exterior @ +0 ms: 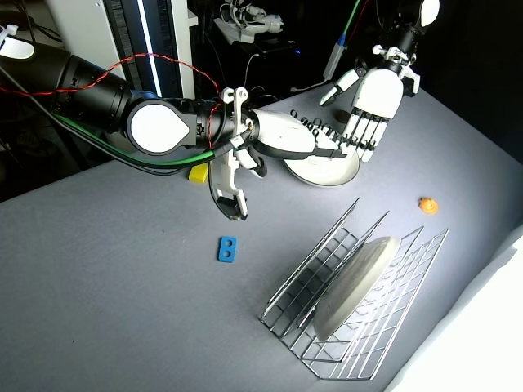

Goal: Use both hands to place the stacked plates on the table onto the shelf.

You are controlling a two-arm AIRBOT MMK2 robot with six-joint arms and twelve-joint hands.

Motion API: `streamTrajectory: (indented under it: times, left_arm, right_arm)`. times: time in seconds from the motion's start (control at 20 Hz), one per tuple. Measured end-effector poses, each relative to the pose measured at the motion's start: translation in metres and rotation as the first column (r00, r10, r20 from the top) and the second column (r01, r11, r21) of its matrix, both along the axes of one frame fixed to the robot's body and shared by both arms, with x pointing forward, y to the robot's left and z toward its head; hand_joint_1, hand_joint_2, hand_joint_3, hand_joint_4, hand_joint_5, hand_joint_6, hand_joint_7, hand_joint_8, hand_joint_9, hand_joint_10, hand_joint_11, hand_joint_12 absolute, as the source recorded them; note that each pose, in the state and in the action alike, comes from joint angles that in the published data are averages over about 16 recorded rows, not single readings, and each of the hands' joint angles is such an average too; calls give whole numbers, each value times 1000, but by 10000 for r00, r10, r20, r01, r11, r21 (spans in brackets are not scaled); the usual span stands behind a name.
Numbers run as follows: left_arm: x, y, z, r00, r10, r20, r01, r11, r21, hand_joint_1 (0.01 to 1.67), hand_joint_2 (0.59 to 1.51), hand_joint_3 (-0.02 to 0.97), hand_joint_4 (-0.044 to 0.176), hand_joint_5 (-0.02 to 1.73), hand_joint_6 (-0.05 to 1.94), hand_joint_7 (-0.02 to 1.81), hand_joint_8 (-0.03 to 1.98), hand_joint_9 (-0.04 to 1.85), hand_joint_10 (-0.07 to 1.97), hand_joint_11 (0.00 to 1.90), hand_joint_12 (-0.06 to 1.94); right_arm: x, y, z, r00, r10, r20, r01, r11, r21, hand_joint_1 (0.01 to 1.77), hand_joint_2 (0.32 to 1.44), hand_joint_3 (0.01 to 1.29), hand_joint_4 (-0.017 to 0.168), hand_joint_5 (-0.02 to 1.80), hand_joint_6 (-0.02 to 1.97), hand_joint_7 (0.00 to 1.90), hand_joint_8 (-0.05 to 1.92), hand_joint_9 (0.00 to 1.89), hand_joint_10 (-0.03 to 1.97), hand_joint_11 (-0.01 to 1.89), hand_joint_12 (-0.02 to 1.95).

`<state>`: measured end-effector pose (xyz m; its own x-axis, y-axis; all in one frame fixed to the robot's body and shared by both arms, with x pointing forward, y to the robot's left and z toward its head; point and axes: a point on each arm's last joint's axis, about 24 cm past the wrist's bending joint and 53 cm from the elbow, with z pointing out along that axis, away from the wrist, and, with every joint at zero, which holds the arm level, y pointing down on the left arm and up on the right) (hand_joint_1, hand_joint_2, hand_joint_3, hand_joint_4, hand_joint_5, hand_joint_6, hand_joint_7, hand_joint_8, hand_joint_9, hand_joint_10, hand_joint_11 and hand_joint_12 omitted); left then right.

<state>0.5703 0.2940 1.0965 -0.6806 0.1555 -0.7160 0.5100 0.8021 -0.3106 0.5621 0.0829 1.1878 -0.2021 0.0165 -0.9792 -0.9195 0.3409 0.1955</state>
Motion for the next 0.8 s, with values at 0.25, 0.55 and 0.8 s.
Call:
streamTrajectory:
  times: [0.25, 0.55, 0.8]
  left_arm:
    - [1, -2, 4, 10000, 53, 60, -52, 9999, -140, 19, 1121, 15, -5, 138, 0, 55, -21, 161, 31, 18, 213]
    - [4, -7, 18, 9994, -67, 344, 85, 9985, -542, 18, 1125, 15, -5, 112, 3, 57, -12, 127, 25, 18, 164]
    - [5, -10, 33, 9964, -447, 720, 507, 9952, -837, 17, 1129, 15, -3, 98, 9, 76, -1, 105, 18, 18, 131]
  right_arm:
    - [0, 0, -1, 10000, 8, 42, -8, 10000, -41, 1085, 910, 16, 6, 18, 24, 13, 14, 18, 5, 19, -7]
    - [0, 0, -1, 10000, 5, 53, -5, 10000, -47, 1082, 912, 16, 6, 17, 25, 13, 14, 15, 5, 20, -7]
    - [0, 0, -1, 10000, 4, 58, -4, 10000, -52, 1078, 915, 16, 6, 17, 25, 14, 14, 14, 5, 20, -7]
